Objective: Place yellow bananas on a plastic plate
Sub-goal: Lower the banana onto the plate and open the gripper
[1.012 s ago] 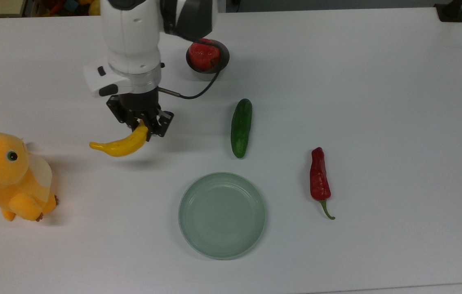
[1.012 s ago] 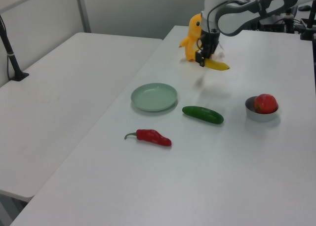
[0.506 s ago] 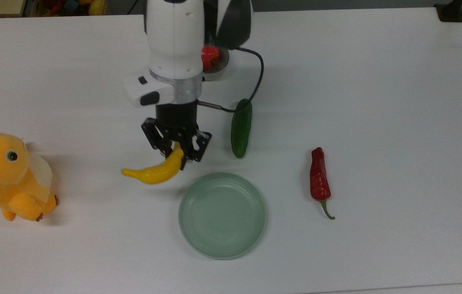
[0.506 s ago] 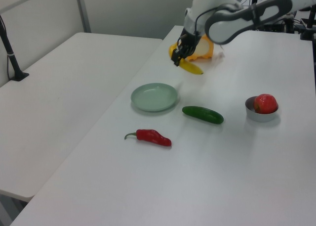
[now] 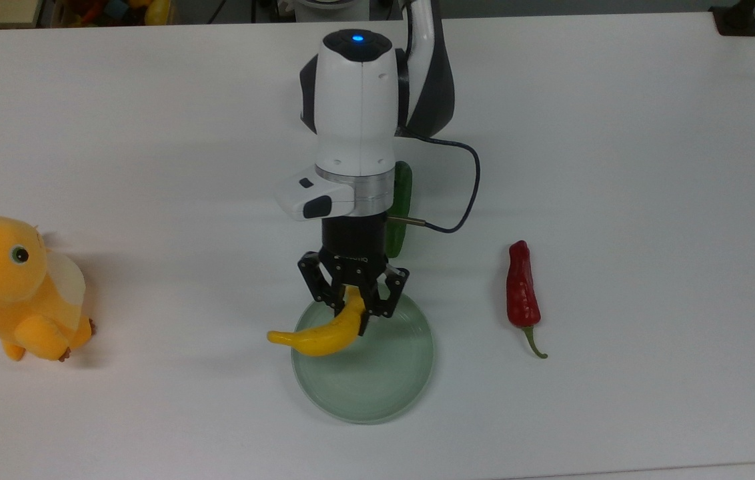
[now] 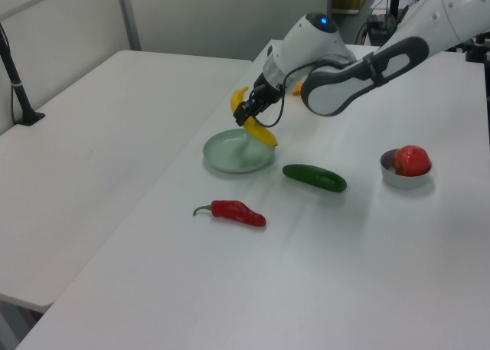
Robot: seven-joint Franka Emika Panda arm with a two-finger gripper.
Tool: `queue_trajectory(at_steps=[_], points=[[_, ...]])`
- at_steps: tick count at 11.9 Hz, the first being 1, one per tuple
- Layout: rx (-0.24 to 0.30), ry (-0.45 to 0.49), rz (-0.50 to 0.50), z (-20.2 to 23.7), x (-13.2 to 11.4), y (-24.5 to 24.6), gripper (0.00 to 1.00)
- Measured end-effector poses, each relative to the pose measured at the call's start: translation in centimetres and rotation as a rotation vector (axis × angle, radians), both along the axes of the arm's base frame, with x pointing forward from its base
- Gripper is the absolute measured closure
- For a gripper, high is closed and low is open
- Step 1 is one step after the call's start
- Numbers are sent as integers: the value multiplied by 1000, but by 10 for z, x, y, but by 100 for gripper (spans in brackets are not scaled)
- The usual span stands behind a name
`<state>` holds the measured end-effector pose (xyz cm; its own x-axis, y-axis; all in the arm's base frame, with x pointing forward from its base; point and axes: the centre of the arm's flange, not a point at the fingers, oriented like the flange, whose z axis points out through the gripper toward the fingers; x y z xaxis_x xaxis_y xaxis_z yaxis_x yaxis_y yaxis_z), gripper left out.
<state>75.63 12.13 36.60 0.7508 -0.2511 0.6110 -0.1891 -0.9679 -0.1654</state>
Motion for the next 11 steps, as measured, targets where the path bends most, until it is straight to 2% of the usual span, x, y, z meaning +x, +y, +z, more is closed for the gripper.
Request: queue_trajectory(at_steps=[5,9,10,11], points=[[24,-25,21,0,0,17,67],[26,-25,15,0,0,14,10],[26,-25,15,0,1,14,0],[27,-29,14,2,1,14,0]])
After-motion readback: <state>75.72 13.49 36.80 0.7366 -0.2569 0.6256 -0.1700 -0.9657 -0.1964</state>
